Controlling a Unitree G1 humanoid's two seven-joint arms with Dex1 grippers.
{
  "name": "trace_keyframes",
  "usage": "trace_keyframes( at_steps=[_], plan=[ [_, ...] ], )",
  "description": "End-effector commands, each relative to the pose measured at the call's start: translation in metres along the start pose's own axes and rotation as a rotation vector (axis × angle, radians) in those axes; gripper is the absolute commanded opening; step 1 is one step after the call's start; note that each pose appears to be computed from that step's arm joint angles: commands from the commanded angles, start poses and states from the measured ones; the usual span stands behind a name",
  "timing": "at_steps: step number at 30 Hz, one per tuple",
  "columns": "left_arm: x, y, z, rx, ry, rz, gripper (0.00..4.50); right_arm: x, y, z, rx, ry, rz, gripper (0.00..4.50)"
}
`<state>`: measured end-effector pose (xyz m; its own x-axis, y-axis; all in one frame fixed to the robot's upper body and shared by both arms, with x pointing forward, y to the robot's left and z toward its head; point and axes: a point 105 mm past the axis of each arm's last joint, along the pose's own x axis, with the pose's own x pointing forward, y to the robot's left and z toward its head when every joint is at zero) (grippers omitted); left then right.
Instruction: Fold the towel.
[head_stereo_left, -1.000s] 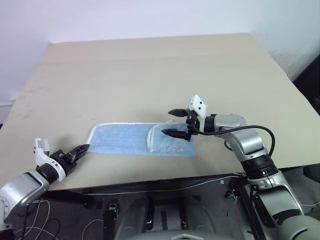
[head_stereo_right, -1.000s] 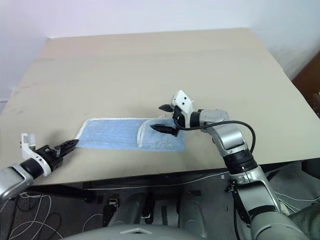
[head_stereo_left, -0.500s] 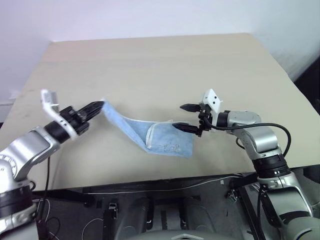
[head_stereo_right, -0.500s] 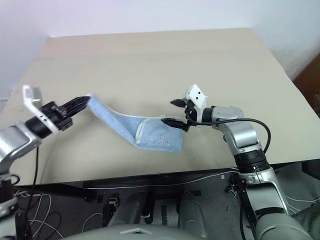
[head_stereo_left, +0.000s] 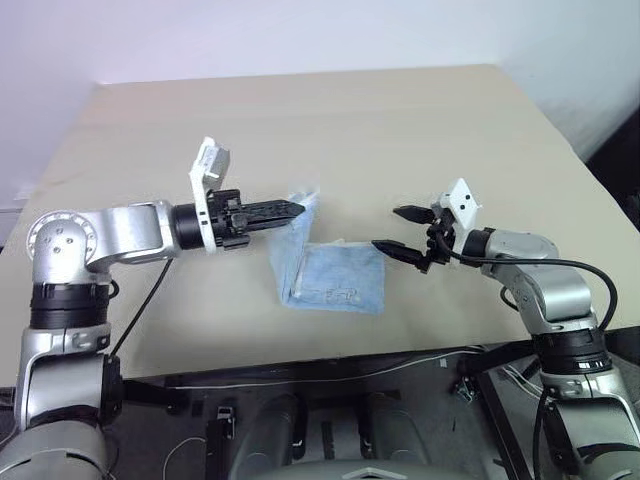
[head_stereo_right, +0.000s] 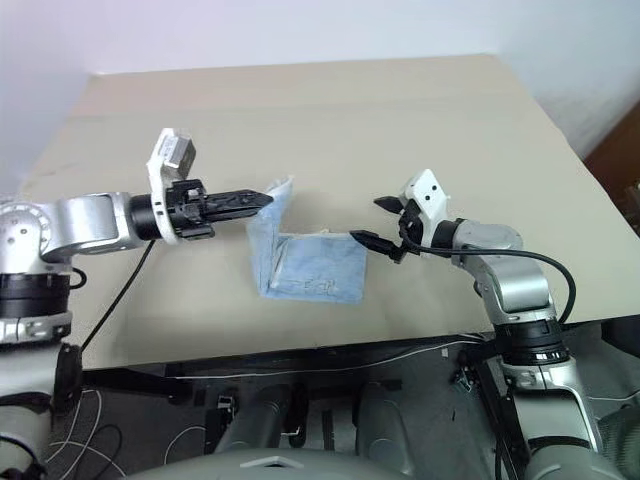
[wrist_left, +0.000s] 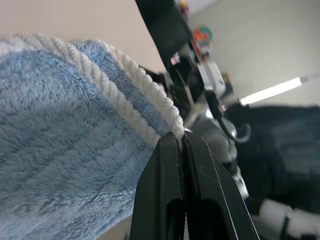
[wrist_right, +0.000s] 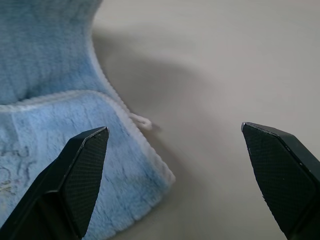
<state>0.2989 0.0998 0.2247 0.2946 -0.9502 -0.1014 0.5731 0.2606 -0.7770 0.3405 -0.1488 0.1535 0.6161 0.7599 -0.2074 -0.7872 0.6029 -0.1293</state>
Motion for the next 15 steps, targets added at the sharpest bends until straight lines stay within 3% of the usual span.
trace_keyframes(
  at_steps=[1, 15],
  plan=[
    [0.018, -0.001, -0.008, 0.018, 0.112, -0.023, 0.03, -0.013, -0.006, 0.014, -0.039, -0.034, -0.056, 4.5],
    [0.068, 0.005, -0.036, 0.155, 0.406, -0.092, 0.03, -0.029, -0.016, 0.002, -0.036, 0.019, -0.185, 4.5]
  ],
)
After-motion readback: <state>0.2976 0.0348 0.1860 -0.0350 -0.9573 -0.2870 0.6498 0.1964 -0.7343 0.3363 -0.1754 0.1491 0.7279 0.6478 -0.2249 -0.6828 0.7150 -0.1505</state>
